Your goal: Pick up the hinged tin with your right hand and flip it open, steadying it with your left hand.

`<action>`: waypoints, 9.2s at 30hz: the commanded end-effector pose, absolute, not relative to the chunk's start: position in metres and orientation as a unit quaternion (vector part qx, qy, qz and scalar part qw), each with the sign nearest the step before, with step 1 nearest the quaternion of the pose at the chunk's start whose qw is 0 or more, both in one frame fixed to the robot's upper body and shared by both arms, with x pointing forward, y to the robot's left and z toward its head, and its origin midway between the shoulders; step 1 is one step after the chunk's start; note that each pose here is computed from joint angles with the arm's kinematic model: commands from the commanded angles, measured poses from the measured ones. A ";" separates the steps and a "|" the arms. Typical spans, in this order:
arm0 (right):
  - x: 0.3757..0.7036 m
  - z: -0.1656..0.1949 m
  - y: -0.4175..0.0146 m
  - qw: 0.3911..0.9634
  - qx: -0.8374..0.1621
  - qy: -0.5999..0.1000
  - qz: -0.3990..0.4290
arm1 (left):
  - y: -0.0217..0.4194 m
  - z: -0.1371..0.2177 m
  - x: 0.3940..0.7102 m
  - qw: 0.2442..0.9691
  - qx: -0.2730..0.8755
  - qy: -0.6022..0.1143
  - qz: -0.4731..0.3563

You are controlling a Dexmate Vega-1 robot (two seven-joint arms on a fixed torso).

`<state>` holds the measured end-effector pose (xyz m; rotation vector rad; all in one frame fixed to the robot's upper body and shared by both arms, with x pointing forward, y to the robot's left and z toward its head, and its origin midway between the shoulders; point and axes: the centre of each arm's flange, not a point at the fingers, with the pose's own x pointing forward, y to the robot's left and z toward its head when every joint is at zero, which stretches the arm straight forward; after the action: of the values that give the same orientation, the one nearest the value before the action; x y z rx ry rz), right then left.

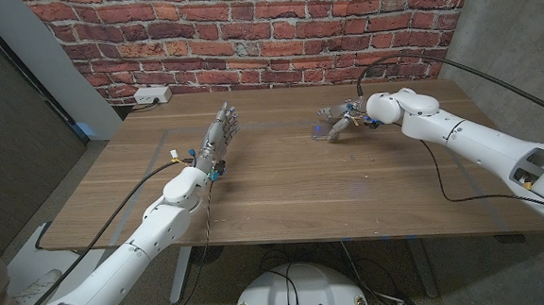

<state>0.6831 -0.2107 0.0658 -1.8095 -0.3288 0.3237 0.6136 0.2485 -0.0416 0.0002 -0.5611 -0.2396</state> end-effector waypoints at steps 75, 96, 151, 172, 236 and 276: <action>0.689 0.043 -0.203 0.550 -0.815 -0.132 0.125 | 0.243 -0.051 0.617 0.956 -0.012 -0.268 -0.120; 0.688 0.042 -0.209 0.559 -0.809 -0.154 0.101 | 0.239 -0.051 0.617 0.956 -0.015 -0.267 -0.122; 0.628 0.080 -0.245 0.874 -0.370 -0.268 0.166 | 0.223 -0.019 0.598 0.934 -0.010 -0.331 -0.130; 0.626 0.067 -0.232 0.895 -0.320 -0.252 0.185 | 0.216 0.000 0.594 0.932 0.032 -0.341 -0.120; 0.594 0.077 -0.195 0.873 -0.277 -0.300 0.267 | 0.197 0.024 0.595 0.911 0.118 -0.362 -0.158; 0.582 0.076 -0.178 0.861 -0.267 -0.310 0.302 | 0.187 0.032 0.595 0.902 0.115 -0.380 -0.169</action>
<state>0.5850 -0.1824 0.0765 -0.5679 -0.6441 0.6130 0.5947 0.1899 0.0299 0.2429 -0.7755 -0.3345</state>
